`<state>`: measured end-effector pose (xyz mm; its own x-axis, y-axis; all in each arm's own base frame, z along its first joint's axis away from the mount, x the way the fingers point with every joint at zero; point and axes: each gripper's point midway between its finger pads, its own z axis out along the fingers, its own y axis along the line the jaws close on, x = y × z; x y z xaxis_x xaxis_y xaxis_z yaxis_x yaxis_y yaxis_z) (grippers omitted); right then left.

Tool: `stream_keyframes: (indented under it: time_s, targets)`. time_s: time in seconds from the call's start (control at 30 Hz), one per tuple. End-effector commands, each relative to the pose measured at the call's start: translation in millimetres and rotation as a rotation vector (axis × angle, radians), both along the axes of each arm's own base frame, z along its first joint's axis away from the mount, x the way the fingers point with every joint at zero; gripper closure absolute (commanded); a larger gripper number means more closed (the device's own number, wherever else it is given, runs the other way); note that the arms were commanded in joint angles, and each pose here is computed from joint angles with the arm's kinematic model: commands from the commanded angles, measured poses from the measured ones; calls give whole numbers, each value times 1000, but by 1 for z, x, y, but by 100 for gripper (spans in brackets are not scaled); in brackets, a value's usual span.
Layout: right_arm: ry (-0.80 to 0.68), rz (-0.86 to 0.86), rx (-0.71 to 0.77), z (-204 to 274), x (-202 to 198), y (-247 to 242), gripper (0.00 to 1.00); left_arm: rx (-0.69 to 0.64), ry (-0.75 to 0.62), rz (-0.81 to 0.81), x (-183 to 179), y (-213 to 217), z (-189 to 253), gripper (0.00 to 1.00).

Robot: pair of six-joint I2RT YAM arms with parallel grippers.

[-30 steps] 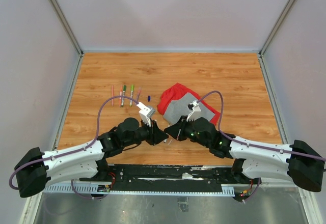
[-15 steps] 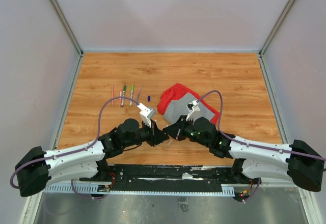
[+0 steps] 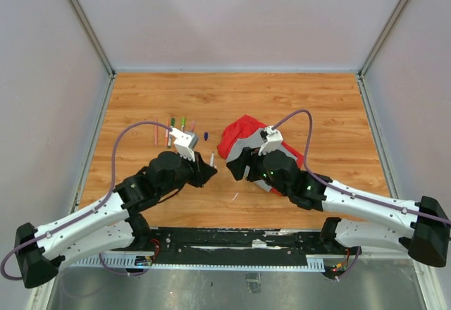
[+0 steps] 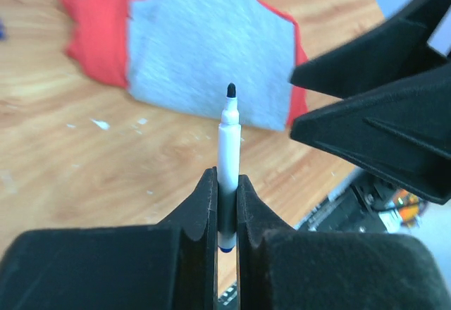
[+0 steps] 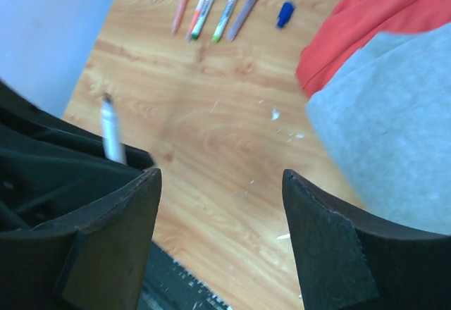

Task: Insert the pens into the pen caps
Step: Adjust the pen cap at the center of the board.

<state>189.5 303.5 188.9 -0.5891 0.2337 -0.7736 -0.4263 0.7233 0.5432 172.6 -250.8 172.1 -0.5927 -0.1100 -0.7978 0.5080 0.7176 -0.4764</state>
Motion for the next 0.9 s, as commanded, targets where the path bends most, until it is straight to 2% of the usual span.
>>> stream_keyframes:
  time_s: [0.0, 0.07, 0.17, 0.37, 0.63, 0.87]
  targets:
    - [-88, -136, -226, -1, 27, -27, 29, 110, -45, 116, 19, 43, 20, 99]
    - [-76, -158, -265, 2, 37, -24, 28, 114, -71, 161, 22, 55, 36, 100]
    - [-18, -83, -298, -7, 50, -4, 29, 77, -115, 140, 17, 58, 64, 99]
    - [93, 38, -387, -36, 84, 44, 40, 76, -182, 161, 9, 78, 97, 100]
    - [177, 31, -569, -95, 138, 93, 42, 65, -214, 195, 7, 91, 100, 100]
    - [183, -41, -642, -123, 179, 113, 45, 61, -217, 210, 7, 94, 100, 100]
